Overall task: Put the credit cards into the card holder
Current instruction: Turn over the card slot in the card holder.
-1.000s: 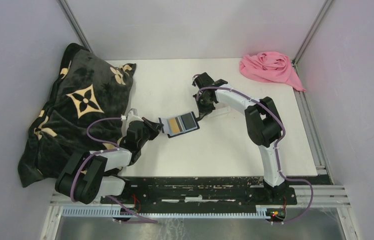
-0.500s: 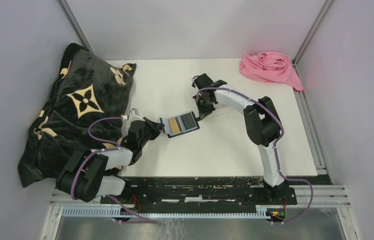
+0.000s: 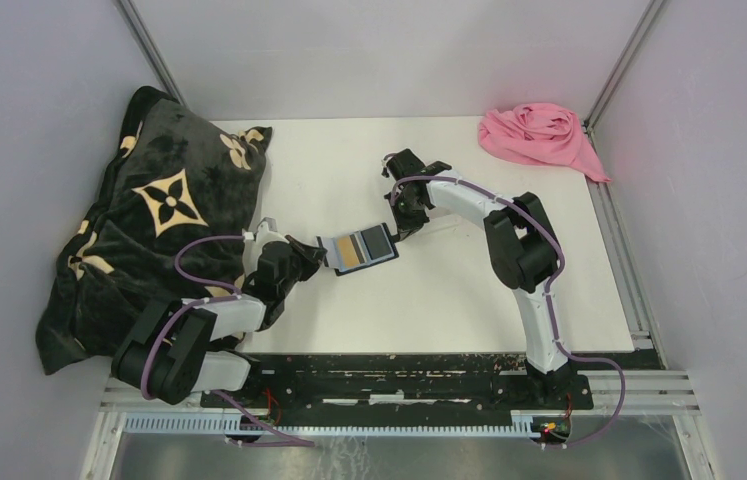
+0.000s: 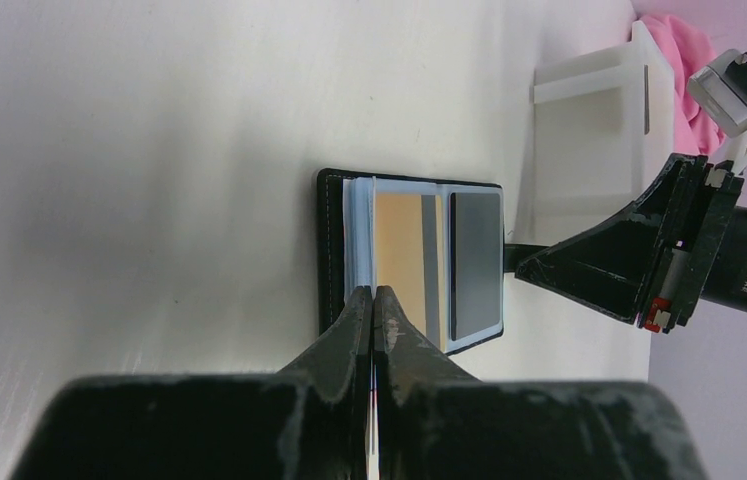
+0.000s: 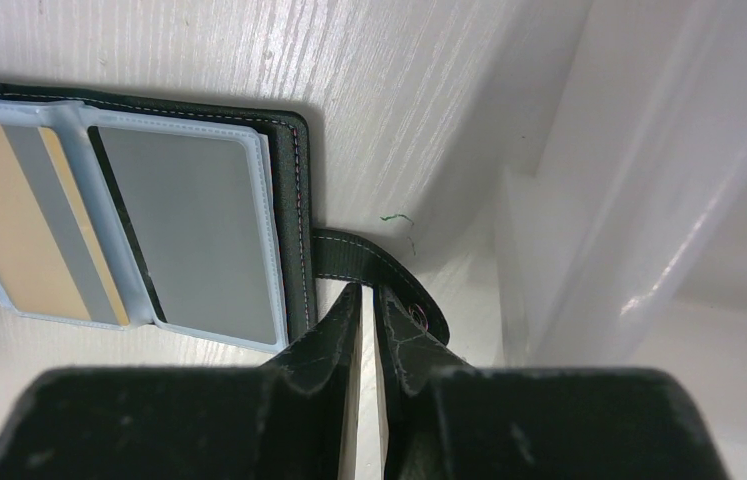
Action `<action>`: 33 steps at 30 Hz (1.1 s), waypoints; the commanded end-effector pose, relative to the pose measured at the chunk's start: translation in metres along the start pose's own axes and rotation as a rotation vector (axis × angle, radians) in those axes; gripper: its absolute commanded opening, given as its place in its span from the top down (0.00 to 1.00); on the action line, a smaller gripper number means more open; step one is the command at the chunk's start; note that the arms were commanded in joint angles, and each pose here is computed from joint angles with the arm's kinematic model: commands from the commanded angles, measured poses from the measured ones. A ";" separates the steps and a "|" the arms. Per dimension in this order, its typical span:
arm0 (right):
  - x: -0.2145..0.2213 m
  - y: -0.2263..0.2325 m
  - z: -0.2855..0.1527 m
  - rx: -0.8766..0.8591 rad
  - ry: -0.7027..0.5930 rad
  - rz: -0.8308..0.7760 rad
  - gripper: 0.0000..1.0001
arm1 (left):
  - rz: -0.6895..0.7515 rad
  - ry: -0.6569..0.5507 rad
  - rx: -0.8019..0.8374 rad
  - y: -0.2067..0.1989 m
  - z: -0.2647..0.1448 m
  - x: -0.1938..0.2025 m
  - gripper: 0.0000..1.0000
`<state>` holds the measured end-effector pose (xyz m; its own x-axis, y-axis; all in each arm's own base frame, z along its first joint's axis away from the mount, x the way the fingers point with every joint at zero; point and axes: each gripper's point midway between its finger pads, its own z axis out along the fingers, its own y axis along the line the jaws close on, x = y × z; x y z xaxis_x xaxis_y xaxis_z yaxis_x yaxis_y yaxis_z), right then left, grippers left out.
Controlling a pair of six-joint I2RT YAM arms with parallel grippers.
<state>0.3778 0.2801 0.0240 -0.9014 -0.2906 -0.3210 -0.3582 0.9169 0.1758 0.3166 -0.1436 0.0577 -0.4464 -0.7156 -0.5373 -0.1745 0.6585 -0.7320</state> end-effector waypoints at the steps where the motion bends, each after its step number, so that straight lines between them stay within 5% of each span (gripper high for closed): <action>1: -0.015 0.003 -0.005 -0.009 -0.039 -0.011 0.87 | -0.035 -0.048 0.032 -0.017 0.006 -0.013 0.97; 33: -0.006 0.001 0.003 -0.012 -0.010 -0.014 0.88 | -0.030 -0.026 0.053 -0.026 0.015 -0.006 0.97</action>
<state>0.3765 0.2803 0.0199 -0.9031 -0.2958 -0.3114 -0.3613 0.9152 0.1783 0.3194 -0.1491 0.0460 -0.4684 -0.7027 -0.5356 -0.1920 0.6727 -0.7146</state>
